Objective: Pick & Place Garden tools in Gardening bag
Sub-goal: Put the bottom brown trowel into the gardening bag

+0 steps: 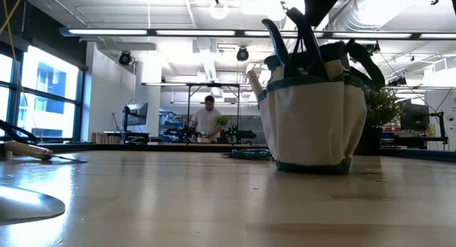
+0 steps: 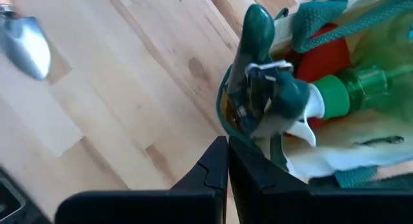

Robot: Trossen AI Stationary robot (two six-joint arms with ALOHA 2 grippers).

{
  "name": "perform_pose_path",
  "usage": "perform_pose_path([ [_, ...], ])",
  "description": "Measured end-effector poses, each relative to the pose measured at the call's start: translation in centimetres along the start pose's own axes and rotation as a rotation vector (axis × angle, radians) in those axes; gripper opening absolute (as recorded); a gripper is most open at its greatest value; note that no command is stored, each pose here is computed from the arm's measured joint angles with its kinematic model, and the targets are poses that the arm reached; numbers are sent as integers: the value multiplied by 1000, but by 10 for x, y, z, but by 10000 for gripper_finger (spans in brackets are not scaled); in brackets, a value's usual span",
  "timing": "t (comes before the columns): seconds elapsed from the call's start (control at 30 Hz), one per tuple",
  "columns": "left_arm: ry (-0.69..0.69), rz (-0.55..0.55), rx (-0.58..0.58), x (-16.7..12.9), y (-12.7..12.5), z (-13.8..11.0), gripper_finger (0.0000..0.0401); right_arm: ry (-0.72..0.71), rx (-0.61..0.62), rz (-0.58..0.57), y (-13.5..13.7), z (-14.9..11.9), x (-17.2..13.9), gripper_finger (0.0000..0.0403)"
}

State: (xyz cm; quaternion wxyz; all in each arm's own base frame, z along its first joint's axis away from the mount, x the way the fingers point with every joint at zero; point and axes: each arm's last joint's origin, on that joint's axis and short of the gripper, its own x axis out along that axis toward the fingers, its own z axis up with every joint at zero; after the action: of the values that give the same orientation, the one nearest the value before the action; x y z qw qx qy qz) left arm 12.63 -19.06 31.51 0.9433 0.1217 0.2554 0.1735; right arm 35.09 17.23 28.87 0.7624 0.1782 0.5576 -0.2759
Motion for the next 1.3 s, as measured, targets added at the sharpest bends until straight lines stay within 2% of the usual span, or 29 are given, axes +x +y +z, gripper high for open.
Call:
perform_pose_path([
  [0.17,-27,11,-1,0,0,1,175,-17,26,0,-8,-10,-20,3],
  [0.3,-91,33,-18,0,0,3,175,-34,63,-52,-22,-26,-43,3],
  [0.5,-143,57,-160,11,-4,14,175,-134,107,19,-34,-52,-80,3],
  [0.67,-116,111,-305,38,-7,27,175,-311,41,38,-39,-66,-99,3],
  [0.87,47,154,-282,75,1,32,175,-428,-132,-12,-39,-68,-102,3],
  [0.97,210,81,-295,86,7,34,175,-428,-200,-27,-39,-68,-102,3],
  [1.1,390,-84,-309,91,13,45,175,-415,-305,-45,-39,-69,-102,3],
  [1.2,476,-212,-311,92,11,48,175,-411,-404,-69,-39,-67,-101,3],
  [1.3,538,-321,-344,92,7,49,175,-408,-450,-85,-40,-64,-100,3],
])
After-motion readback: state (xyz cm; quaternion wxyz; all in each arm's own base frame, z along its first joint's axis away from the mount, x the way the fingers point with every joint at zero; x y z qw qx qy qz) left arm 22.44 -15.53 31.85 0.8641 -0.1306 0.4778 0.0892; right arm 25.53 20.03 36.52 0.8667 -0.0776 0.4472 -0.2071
